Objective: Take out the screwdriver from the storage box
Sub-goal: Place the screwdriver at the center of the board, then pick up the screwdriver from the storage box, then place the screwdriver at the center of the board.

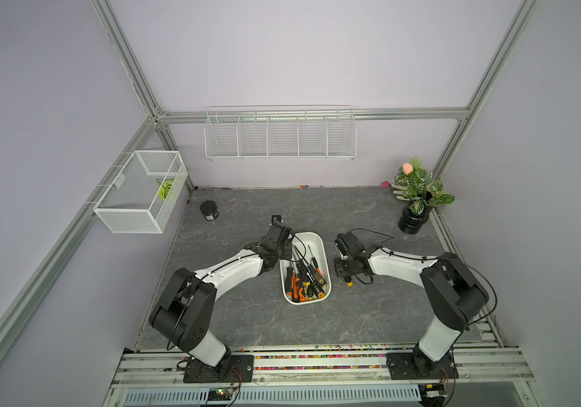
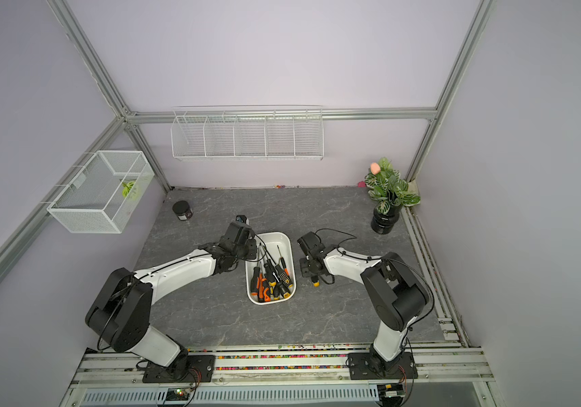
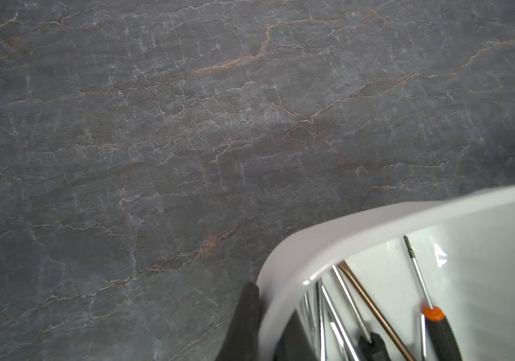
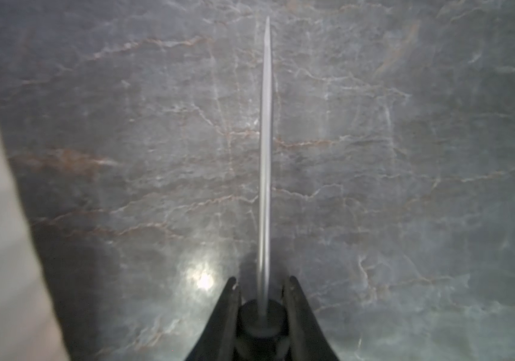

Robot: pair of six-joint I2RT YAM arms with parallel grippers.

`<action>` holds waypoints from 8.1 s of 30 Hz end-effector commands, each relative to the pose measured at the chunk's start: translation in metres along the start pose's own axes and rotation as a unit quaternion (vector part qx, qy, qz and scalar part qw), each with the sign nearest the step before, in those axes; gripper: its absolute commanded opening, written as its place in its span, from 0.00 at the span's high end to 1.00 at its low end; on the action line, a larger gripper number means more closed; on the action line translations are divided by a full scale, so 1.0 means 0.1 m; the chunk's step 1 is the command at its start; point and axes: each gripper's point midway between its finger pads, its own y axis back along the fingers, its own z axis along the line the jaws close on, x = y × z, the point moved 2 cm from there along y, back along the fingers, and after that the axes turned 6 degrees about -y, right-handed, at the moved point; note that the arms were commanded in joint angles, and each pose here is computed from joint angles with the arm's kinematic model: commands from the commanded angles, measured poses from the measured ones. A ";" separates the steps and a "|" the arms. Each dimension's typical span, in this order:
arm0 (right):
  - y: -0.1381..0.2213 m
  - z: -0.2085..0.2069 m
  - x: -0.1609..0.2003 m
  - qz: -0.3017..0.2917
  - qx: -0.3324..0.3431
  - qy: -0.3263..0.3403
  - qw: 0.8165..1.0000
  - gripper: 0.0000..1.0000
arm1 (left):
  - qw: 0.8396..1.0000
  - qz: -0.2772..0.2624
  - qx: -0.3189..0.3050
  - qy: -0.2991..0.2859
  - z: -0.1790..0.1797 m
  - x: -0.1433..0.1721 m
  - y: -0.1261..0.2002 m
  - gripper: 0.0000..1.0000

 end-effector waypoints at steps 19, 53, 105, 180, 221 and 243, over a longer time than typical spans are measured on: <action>-0.36 -0.13 -0.27 0.026 0.013 -0.026 0.999 0.83 | 1.000 -0.021 0.012 0.007 -0.06 -0.11 0.03 1.00; -0.17 -0.10 -0.34 0.013 0.003 -0.028 1.000 0.66 | 1.000 -0.017 0.009 0.015 -0.04 -0.07 0.02 1.00; 0.58 1.11 0.11 0.015 -0.088 0.207 0.974 0.63 | 0.999 -0.039 0.024 0.028 -0.04 -0.17 0.27 1.00; 0.93 0.98 -0.21 0.010 -0.151 0.167 0.974 1.00 | 0.999 -0.029 0.014 0.026 0.00 -0.09 0.21 1.00; -0.06 -0.45 -0.58 0.042 -0.063 0.007 0.997 1.00 | 0.999 -0.022 0.027 0.022 -0.08 -0.08 0.14 1.00; -0.23 -0.43 -0.43 0.066 -0.076 -0.021 0.995 0.75 | 0.999 -0.015 0.026 0.028 -0.07 -0.01 0.10 1.00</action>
